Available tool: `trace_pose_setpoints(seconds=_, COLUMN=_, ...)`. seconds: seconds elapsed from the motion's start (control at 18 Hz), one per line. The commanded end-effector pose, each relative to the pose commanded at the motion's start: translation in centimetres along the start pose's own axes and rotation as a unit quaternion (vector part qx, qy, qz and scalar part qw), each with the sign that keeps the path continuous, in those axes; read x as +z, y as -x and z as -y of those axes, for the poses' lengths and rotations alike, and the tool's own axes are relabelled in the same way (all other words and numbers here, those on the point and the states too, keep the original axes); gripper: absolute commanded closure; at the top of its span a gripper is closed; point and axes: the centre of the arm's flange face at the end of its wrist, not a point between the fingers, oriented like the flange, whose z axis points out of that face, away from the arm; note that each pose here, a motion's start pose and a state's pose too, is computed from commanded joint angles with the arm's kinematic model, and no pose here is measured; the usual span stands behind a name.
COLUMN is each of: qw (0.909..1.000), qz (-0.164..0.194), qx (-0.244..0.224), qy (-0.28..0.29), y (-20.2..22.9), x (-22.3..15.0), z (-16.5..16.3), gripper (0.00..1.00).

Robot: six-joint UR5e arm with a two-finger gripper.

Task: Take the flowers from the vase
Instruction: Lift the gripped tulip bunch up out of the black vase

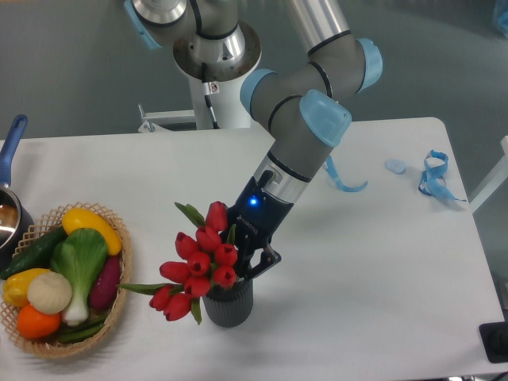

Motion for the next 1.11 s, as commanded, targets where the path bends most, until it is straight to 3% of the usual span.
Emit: trace_pose_setpoints(seconds=1.11, qw=0.9957, qz=0.047, qx=-0.032, qy=-0.074, y=-2.0, x=-9.1, z=8.7, gripper=0.48)
